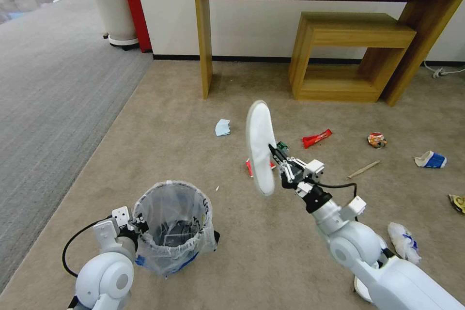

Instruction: Pick up the trash bin and place the garbage on the floor into it.

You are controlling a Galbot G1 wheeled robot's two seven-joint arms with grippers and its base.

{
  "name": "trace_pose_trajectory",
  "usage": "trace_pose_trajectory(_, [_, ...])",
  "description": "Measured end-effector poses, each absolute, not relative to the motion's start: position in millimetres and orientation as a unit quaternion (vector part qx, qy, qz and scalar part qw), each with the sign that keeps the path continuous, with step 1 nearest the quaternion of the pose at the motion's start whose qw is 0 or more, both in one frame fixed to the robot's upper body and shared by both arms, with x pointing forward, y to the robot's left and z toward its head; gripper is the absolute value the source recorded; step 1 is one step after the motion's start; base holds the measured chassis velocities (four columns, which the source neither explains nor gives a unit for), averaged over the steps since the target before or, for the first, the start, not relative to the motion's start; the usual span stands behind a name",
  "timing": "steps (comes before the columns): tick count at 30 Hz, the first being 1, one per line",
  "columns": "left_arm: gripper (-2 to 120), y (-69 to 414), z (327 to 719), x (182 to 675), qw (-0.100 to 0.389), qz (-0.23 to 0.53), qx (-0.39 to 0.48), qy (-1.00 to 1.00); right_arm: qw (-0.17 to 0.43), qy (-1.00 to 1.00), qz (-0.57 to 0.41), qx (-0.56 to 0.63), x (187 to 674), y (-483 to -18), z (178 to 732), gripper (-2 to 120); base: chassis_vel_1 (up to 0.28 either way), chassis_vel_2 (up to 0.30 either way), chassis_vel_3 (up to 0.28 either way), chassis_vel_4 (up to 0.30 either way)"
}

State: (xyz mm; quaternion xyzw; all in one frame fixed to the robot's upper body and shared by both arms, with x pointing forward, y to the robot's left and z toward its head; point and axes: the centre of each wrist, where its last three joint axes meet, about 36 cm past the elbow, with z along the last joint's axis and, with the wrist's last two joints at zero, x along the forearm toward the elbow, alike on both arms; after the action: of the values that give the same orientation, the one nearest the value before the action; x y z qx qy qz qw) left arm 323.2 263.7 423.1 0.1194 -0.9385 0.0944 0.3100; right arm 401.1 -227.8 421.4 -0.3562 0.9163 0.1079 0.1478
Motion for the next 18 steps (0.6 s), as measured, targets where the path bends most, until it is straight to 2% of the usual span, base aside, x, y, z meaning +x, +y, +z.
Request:
trace_pose_trajectory(10, [2, 258.0, 425.9, 324.1, 0.309, 0.097, 0.108, -0.94, 0.141, 0.896, 0.128, -0.4, 405.8, -192.4, 419.9, 0, 0.0, 0.0, 0.0, 0.0])
trace_pose_trajectory(18, [2, 256.4, 443.6, 324.3, 0.292, 0.115, 0.101, -0.944, 0.132, 0.897, 0.122, -0.403, 405.6, -192.1, 415.0, 0, 0.0, 0.0, 0.0, 0.0])
